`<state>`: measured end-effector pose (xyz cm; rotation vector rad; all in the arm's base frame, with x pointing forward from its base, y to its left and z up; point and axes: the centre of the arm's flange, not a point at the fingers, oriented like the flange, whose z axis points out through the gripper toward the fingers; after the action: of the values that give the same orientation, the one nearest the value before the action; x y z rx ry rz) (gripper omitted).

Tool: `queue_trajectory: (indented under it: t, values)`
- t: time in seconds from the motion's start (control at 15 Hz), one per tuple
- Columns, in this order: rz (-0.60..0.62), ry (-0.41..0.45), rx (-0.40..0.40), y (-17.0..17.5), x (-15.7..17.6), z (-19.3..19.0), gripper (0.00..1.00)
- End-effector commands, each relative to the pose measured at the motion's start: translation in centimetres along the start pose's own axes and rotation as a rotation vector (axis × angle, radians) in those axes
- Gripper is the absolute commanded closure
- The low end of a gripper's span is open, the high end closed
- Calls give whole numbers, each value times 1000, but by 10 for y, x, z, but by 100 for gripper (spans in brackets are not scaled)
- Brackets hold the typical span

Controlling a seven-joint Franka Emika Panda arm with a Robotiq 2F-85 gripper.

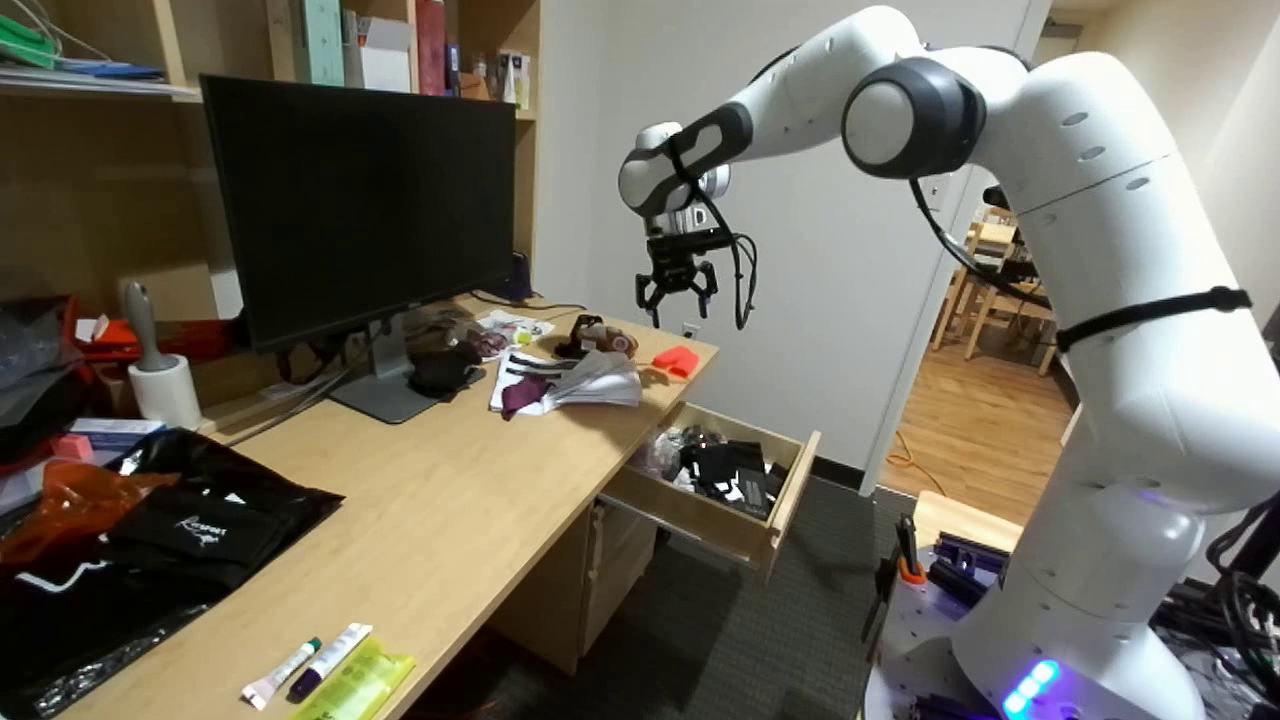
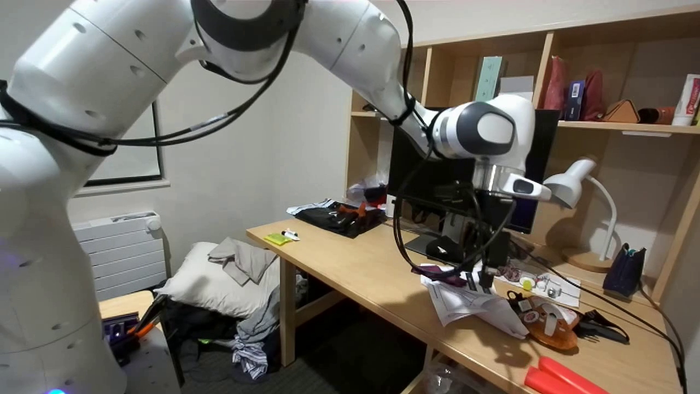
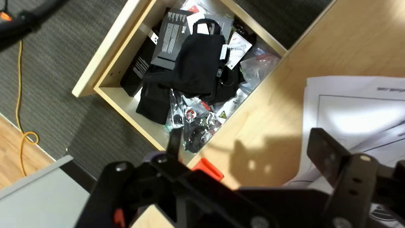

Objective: Put the pair of socks in the drawer

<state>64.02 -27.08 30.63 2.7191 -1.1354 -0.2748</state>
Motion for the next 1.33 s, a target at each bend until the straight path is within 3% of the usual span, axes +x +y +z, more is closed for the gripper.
queue_trajectory:
  t: [0.0, 0.2, 0.47, 0.8, 0.93, 1.07, 1.13, 1.27]
  values:
    - [-185, 68, 16, -8, -79, -54, 0]
    - [-327, 122, 33, -38, -131, -91, 0]
    - [-528, 130, 93, -88, -188, -112, 0]
    - [-599, 106, 287, -140, -231, -103, 0]
    - [-734, 100, 278, -155, -245, -94, 0]
    - [-794, 87, 266, -169, -256, -84, 0]
    - [-729, 91, 243, -165, -249, -94, 0]
    - [-763, 80, 237, -172, -257, -87, 0]
